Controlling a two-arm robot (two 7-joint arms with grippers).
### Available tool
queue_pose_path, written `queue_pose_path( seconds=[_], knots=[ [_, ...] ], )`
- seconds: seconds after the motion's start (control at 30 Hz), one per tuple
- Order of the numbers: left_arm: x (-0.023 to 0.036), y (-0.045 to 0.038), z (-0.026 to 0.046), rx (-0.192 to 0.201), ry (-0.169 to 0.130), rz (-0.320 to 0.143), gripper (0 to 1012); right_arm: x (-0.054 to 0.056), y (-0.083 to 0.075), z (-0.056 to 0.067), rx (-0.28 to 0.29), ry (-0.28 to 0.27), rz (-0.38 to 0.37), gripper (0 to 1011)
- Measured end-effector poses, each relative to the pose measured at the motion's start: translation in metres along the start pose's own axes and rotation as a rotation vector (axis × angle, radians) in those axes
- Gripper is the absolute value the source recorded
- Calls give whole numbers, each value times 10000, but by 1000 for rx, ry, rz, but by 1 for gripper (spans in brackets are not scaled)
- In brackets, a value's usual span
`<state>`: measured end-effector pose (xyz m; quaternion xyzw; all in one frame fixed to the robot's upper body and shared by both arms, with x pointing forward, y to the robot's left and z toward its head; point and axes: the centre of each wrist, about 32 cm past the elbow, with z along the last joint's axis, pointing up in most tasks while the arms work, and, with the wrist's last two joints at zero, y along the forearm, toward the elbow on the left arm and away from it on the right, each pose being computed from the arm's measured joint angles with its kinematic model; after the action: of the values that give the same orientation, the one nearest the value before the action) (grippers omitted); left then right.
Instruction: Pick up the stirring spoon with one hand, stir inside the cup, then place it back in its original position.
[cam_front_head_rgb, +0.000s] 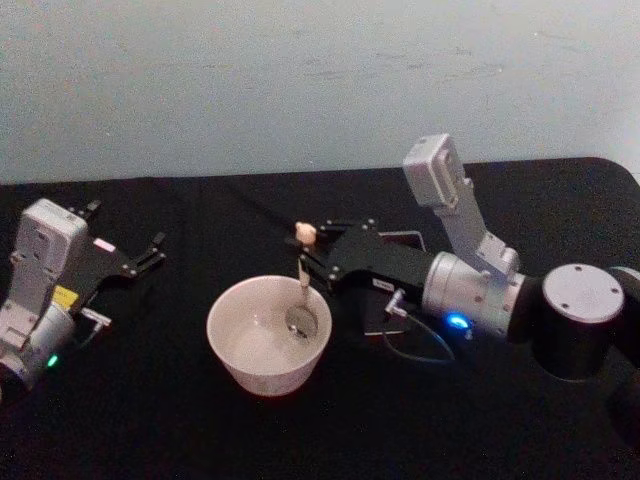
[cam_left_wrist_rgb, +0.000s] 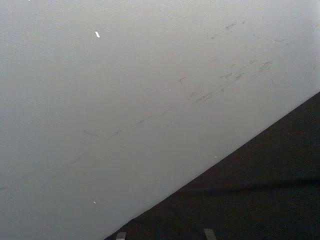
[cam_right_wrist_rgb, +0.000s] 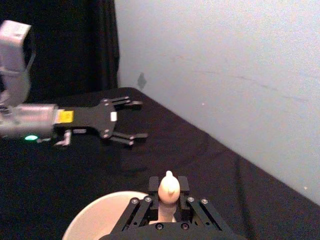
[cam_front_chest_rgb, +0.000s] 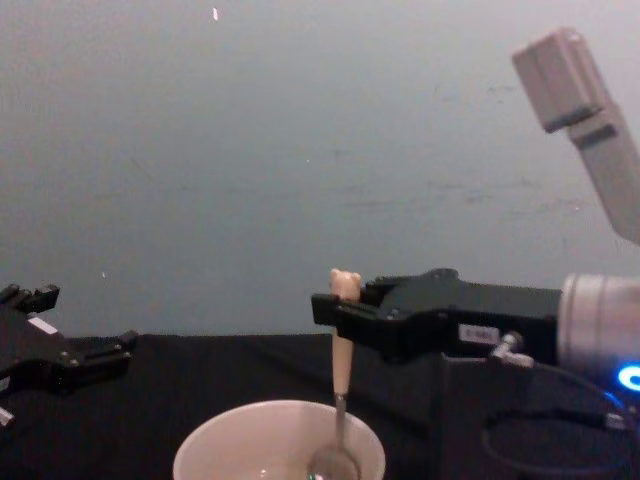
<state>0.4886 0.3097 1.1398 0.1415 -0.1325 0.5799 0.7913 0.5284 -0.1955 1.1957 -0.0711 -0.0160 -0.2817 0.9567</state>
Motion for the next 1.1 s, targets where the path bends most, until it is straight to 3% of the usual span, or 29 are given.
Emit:
queue_pose_path(
  seconds=[0.3,0.5,0.8,1.1],
  knots=[
    [0,0,0,0,0,0,1001,-92,-151,-14,-15,7,72,223],
    [0,0,0,0,0,0,1001,-167,-142,-13,-13,9,109,223],
    [0,0,0,0,0,0,1001,-274,19,11,-5,15,143,223],
    [0,0,0,0,0,0,1001,-296,251,23,-6,11,104,223]
  ],
)
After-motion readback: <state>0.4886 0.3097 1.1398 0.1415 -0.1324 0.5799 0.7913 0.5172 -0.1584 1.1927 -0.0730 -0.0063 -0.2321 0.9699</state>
